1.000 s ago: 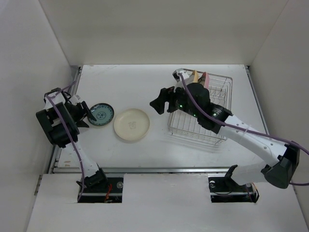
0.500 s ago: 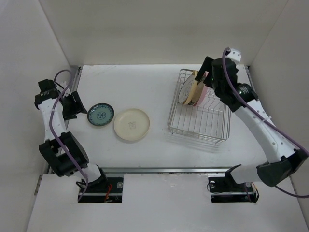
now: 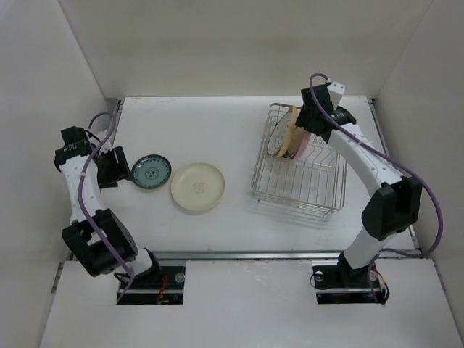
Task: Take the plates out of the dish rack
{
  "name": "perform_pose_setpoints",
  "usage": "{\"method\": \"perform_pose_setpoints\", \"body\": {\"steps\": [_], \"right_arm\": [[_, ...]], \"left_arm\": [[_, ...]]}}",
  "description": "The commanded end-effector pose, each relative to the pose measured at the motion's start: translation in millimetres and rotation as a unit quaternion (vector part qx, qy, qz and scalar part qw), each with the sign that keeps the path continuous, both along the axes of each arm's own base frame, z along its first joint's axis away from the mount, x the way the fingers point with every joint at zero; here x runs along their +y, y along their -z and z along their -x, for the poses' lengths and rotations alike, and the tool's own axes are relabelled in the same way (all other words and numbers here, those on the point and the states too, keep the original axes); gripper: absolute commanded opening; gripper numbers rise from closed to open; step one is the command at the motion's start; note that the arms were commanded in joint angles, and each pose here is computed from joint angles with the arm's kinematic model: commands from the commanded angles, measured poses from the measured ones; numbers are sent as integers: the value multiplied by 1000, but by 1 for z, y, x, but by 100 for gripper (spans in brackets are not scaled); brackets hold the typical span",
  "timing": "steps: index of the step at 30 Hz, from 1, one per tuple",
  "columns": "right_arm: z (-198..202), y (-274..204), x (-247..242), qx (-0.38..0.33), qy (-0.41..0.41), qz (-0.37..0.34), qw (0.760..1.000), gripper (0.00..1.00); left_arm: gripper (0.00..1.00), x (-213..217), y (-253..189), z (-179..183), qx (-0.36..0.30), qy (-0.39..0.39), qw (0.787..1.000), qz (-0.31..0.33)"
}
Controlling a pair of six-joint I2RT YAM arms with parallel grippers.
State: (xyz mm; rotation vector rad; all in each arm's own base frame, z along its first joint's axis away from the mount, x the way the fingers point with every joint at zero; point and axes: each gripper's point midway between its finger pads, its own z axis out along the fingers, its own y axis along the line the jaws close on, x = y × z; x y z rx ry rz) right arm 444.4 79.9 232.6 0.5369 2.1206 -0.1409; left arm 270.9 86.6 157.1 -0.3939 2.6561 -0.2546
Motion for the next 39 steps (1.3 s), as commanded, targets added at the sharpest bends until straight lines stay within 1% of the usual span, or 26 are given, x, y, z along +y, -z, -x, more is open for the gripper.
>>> {"method": "perform_pose_setpoints", "body": {"steps": [1,3,4,5,6,8,9,12,13,15,18,20,23,24,27,31,33,35,36,37,38,39], "right_arm": [[-10,-11,-10,-33,28,-8,999,71],[-18,4,-8,-21,28,-4,999,69],[-25,2,-8,-23,30,-7,999,67],[-30,15,-4,-9,25,-7,1000,66],[-32,20,-9,0,27,-1,1000,58],[-34,27,-8,12,27,3,1000,46],[-33,33,-8,21,27,6,999,33],[-29,23,-15,10,38,14,999,16],[-26,19,-18,8,43,18,999,7],[-19,5,-27,-3,57,29,998,1],[-2,-40,-39,-47,74,46,995,0],[4,-61,-41,-68,76,54,993,0],[17,-87,-56,-78,95,81,989,0],[20,-93,-62,-81,109,92,986,0],[24,-99,-65,-78,101,105,986,2],[17,-88,-53,-64,74,90,991,0],[21,-88,-54,-65,78,84,991,0],[30,-105,-63,-85,100,85,988,0],[37,-113,-65,-93,107,90,986,0],[49,-135,-73,-120,121,86,982,0],[57,-146,-76,-134,130,88,978,0],[66,-160,-82,-152,148,93,973,0]], "left_arm": [[56,-10,-8,17,-5,21,1000,-3],[56,-10,-8,17,-5,25,1000,-5],[56,-11,-5,19,0,25,1000,-3],[56,-11,-5,19,0,25,1000,-3],[56,-13,-5,18,-3,27,1000,2],[56,-15,-2,22,5,27,1000,7],[56,-14,-2,22,4,32,999,4],[56,-16,-1,25,10,32,999,7],[56,-17,-4,24,3,34,999,8],[56,-19,-5,24,1,35,999,12],[57,-21,-10,24,-6,37,999,14],[57,-22,-9,26,-2,37,999,17],[57,-23,-14,26,-9,43,999,16],[57,-24,-16,27,-9,43,999,16],[57,-23,-18,27,-13,47,999,12],[58,-27,-18,31,-12,52,998,16],[58,-27,-17,33,-9,56,998,16],[58,-31,-22,35,-18,64,998,17],[60,-34,-22,36,-18,67,997,25],[61,-37,-26,36,-22,76,996,29],[64,-43,-28,36,-28,86,995,45],[65,-48,-33,36,-38,103,993,46]]}}
